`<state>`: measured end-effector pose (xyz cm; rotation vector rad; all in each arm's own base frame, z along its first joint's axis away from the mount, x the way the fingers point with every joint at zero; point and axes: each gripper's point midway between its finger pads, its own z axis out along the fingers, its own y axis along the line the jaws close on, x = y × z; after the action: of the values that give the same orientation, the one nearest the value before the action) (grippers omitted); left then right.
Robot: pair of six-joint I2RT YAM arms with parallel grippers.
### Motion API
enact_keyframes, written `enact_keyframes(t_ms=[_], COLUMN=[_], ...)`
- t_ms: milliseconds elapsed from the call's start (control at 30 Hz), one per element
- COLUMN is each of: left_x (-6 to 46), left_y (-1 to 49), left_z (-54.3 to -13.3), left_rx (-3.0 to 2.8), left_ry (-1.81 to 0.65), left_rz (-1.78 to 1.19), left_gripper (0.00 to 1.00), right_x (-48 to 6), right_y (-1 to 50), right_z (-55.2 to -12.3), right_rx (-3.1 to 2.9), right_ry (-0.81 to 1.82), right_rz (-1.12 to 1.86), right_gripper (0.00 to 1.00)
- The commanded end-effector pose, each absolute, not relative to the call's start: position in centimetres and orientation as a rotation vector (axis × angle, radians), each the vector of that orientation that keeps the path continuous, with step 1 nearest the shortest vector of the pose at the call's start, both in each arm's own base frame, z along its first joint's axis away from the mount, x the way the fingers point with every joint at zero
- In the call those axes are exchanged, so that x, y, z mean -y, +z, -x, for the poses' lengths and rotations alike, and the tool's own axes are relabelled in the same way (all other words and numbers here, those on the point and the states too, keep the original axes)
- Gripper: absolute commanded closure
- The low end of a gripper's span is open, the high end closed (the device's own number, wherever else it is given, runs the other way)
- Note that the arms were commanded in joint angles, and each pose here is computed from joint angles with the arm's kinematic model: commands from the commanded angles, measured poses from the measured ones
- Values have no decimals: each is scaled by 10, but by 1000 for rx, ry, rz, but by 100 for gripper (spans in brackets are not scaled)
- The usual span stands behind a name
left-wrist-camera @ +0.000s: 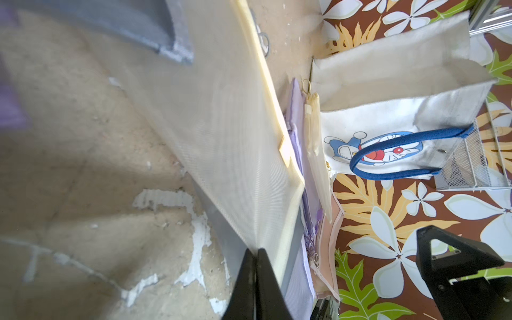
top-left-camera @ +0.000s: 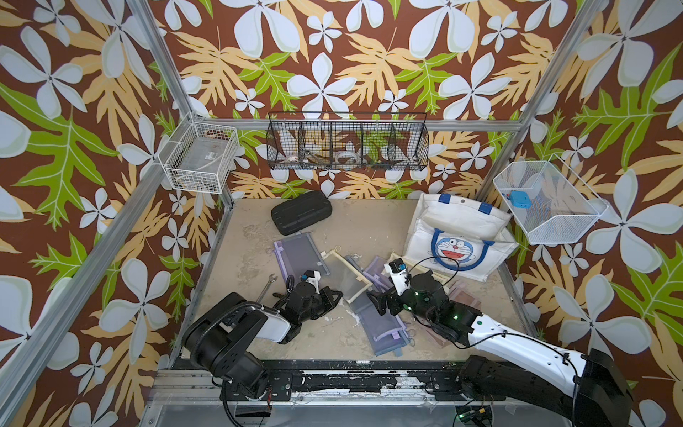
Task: Put the pencil pouch into the canvas bag
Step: Pick up the pencil case from the pencil case.
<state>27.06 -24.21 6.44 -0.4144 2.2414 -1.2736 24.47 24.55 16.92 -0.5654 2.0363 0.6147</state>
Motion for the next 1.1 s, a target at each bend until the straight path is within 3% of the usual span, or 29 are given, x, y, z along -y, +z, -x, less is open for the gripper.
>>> enact_keyframes(t_ms=[0, 400, 800, 1067], left_x=[243, 255, 268, 270], left_y=[68, 151, 243, 260], left_z=[-265, -238, -234, -229], left_rx=[-2287, -2198, -2031, -1996], left_ry=[-1159, -1019, -1056, -1079], left_rz=[273, -352, -539, -571], left_gripper=[100, 100, 100, 100], right_x=[-244, -260, -236, -222], right_y=[179, 244, 284, 301], right_z=[-246, -238, -219, -203], right_rx=[-2023, -1976, -1792, -1657], right_ry=[616, 898, 822, 807], right_rz=[548, 559, 630, 647], right_gripper=[0, 0, 0, 0])
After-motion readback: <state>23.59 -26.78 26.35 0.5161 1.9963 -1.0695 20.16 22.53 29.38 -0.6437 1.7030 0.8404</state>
